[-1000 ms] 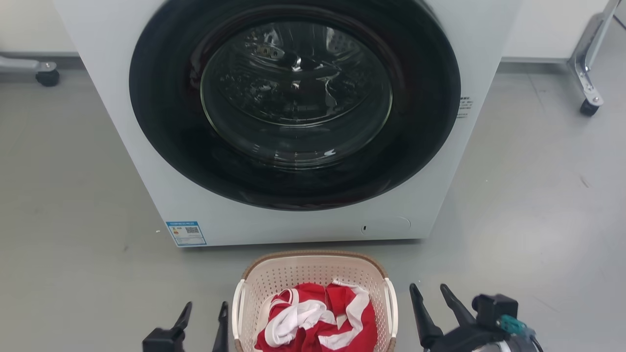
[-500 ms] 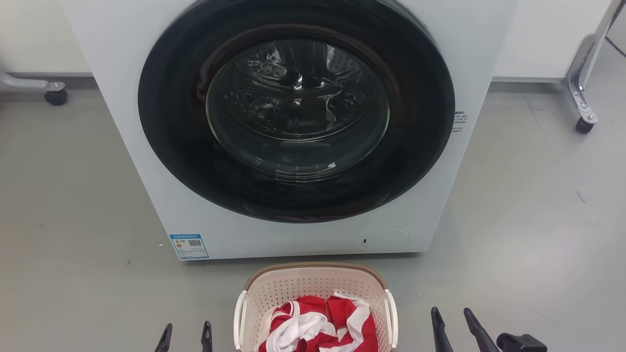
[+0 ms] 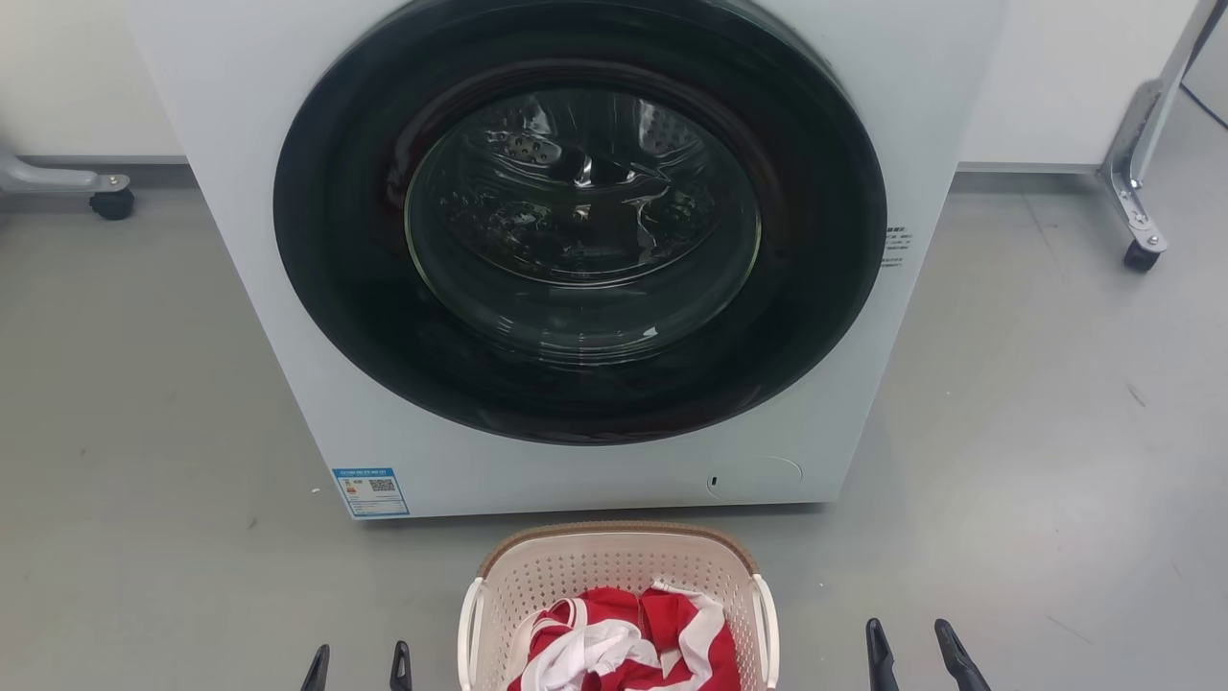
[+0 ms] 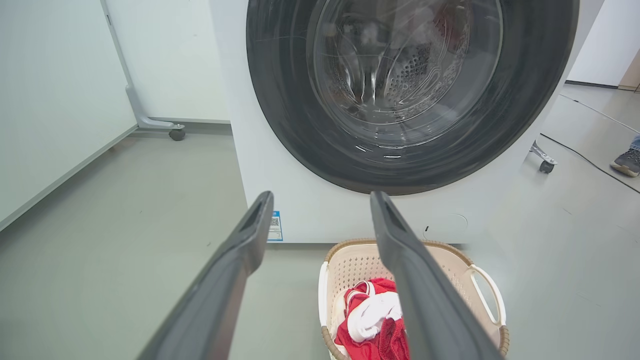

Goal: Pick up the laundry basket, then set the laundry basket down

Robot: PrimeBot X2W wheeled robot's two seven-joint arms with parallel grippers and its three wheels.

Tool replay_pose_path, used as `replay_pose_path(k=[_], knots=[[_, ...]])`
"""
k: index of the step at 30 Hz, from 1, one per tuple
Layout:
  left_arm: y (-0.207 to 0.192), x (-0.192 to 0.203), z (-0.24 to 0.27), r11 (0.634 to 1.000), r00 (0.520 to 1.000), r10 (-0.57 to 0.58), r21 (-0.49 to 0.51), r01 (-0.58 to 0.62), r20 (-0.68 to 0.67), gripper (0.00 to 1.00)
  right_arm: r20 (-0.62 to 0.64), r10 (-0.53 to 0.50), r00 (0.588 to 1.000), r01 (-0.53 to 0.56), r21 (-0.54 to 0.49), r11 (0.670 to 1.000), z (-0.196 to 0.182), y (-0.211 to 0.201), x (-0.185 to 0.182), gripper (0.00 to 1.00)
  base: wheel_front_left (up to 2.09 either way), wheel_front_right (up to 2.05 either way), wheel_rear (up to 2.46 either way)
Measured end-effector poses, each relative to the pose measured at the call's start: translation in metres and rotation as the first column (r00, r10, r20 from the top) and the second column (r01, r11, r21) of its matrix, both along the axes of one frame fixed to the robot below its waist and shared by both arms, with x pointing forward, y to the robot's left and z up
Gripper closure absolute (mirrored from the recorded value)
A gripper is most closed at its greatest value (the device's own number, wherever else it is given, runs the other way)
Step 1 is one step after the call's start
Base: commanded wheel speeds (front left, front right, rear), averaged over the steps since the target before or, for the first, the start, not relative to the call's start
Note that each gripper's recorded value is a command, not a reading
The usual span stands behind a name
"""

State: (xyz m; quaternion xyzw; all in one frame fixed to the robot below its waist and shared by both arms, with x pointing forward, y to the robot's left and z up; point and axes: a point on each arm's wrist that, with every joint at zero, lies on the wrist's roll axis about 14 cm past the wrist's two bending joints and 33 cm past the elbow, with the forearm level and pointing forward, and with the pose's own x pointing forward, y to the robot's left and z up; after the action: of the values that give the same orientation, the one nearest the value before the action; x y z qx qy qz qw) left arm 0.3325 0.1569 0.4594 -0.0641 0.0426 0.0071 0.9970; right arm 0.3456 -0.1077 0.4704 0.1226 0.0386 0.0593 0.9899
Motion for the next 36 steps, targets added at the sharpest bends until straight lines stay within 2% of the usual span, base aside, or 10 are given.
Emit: replay_pose_path(k=[8,34,35,36], knots=[[-0.002,0.001,0.006,1.0,1.0,-0.001,0.003,0.001,0.02,0.0,0.042,-0.015,0.999,0.016,-0.02,1.0,0.011,-0.003,0.001,0.0,0.0,0.0,0.0],[-0.003,0.007,0.009,0.999,0.999,-0.006,0.041,0.004,0.033,0.0,0.06,-0.048,0.997,0.051,-0.037,0.998,0.016,-0.01,-0.001,0.0,0.0,0.0,0.0],[-0.004,0.006,0.008,0.999,1.0,-0.007,0.04,0.006,0.03,1.0,0.057,-0.048,0.997,0.05,-0.041,0.998,0.014,-0.01,-0.001,1.0,0.0,0.0,0.0],[-0.004,0.005,0.005,0.999,1.0,-0.008,0.04,0.008,0.017,1.0,0.046,-0.047,0.998,0.049,-0.044,0.998,0.011,-0.01,-0.002,1.0,0.0,0.0,0.0]])
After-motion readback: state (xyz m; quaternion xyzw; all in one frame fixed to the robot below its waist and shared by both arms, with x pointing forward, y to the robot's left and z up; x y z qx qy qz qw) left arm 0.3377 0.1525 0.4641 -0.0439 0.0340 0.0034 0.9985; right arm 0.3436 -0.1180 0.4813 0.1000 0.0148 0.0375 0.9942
